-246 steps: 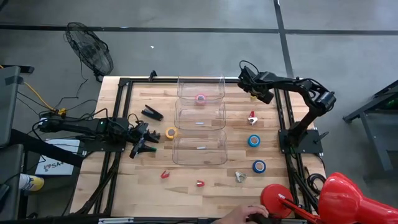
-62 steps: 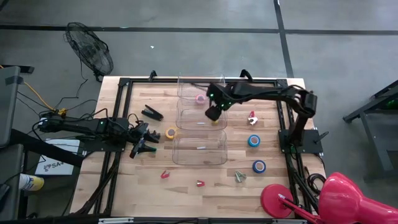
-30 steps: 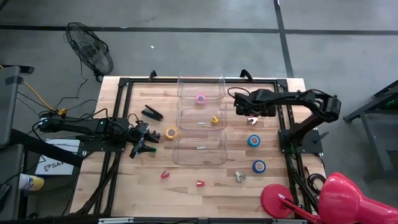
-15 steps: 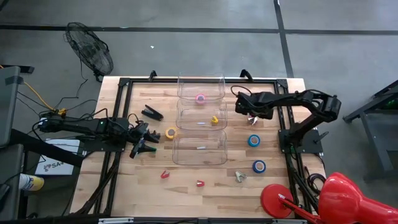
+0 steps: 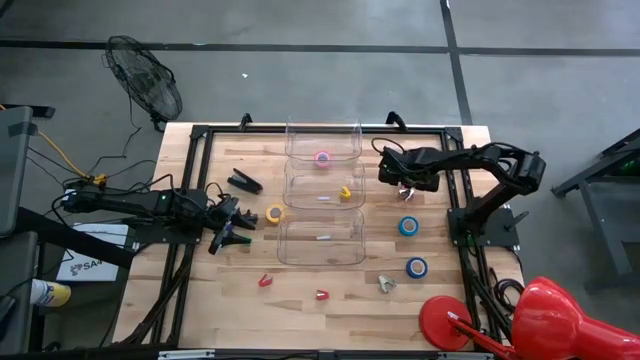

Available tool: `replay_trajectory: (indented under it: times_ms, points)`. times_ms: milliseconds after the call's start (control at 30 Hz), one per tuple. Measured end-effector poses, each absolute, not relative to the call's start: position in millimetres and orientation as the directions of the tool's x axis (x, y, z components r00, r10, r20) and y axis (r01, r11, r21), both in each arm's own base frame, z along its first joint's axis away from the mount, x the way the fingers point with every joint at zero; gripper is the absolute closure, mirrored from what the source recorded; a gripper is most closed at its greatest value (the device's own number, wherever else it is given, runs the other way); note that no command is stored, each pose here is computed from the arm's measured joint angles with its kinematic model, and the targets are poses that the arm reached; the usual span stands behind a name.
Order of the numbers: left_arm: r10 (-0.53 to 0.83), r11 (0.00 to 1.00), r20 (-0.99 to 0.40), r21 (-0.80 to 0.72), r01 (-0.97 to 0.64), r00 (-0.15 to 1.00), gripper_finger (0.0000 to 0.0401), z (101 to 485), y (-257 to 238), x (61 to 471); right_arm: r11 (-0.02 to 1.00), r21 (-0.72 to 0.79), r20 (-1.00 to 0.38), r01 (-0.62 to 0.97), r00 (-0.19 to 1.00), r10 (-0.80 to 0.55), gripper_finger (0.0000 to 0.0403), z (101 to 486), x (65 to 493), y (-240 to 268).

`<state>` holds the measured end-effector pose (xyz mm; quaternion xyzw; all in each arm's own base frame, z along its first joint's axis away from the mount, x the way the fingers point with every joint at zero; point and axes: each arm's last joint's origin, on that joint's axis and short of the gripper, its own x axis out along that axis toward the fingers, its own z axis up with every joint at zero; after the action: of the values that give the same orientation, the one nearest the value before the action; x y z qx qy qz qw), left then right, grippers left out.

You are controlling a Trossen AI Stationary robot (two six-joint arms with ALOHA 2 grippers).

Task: Pick and place Stapler, Stapler remover, tape
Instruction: Put the top red stapler into the middle transparent bin

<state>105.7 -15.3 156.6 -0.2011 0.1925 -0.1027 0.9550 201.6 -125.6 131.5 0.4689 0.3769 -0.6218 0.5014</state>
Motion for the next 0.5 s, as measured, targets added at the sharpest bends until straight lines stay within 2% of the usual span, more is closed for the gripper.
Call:
replay_trajectory:
  times_ms: [267,500]
  points:
    - [-0.274,0.898,-0.326,-0.424,0.119,0.905,0.0170,156.5,-15.3,105.7,-0.186,0.003,-0.968,0.983,-0.044,-0.249,0.0181,125.4,205.8,-127.3]
    - [-0.274,0.898,-0.326,-0.424,0.119,0.905,0.0170,156.6,-15.3,105.7,-0.142,0.008,-0.971,0.990,-0.026,-0.236,0.0217,125.0,206.8,-127.4]
